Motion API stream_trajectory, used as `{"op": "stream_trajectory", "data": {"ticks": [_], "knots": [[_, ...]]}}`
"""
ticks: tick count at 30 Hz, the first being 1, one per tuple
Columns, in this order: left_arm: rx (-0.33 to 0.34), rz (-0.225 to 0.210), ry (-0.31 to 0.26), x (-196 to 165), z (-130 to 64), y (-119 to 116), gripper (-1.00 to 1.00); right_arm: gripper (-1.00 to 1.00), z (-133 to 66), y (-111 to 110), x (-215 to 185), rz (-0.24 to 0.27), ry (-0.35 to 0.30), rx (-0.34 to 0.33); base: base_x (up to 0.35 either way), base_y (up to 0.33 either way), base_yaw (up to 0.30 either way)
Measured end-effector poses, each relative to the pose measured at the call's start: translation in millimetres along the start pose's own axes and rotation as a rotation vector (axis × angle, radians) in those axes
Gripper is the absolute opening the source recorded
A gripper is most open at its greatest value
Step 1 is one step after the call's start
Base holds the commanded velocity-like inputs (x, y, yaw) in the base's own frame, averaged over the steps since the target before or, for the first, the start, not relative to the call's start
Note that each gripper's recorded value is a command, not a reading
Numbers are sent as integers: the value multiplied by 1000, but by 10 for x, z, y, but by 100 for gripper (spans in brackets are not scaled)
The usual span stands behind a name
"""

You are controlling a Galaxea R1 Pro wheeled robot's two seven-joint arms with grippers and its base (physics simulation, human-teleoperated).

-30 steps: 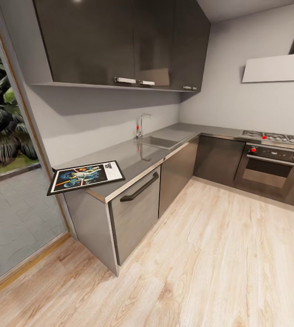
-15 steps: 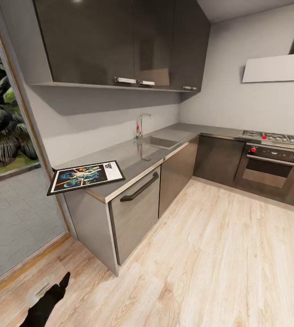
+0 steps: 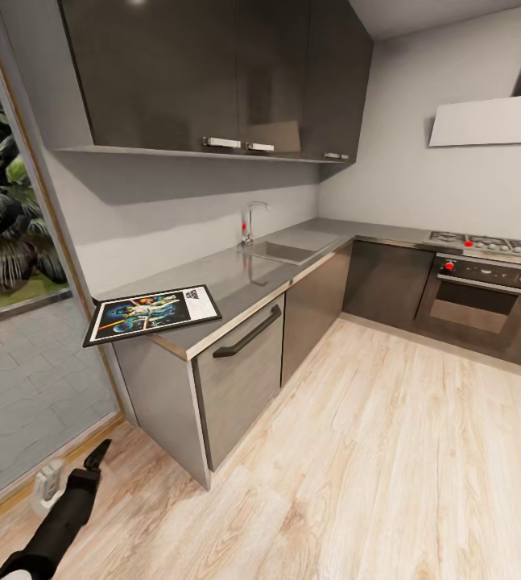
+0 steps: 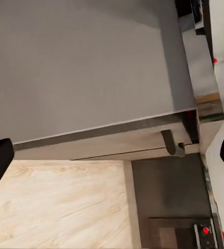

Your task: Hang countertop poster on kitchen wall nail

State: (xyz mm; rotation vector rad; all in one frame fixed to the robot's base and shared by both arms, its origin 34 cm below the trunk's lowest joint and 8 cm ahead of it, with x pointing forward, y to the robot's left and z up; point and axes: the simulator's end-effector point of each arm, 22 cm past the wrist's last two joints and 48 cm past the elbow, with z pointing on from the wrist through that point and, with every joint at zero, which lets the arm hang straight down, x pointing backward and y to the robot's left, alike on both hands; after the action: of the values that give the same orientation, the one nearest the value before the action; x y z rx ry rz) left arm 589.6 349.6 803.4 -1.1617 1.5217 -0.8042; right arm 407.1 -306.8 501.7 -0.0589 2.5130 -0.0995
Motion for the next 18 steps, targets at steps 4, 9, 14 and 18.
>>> {"op": "stream_trajectory", "data": {"ticks": [4, 9, 14, 18], "knots": [[8, -34, 0, -4, 0, -16, 100, 100, 0, -30, -3, -2, -1, 4, 0, 0, 0], [6, -52, 0, -3, 0, 2, 100, 100, 0, -98, -39, -2, -15, 12, 0, 0, 0], [4, -57, -3, -11, 0, 13, 100, 100, -12, -247, -217, -7, -95, 28, 0, 0, 0], [3, -58, -5, -18, 0, 23, 100, 100, -36, -371, -347, -6, -156, 45, 0, 0, 0]]}}
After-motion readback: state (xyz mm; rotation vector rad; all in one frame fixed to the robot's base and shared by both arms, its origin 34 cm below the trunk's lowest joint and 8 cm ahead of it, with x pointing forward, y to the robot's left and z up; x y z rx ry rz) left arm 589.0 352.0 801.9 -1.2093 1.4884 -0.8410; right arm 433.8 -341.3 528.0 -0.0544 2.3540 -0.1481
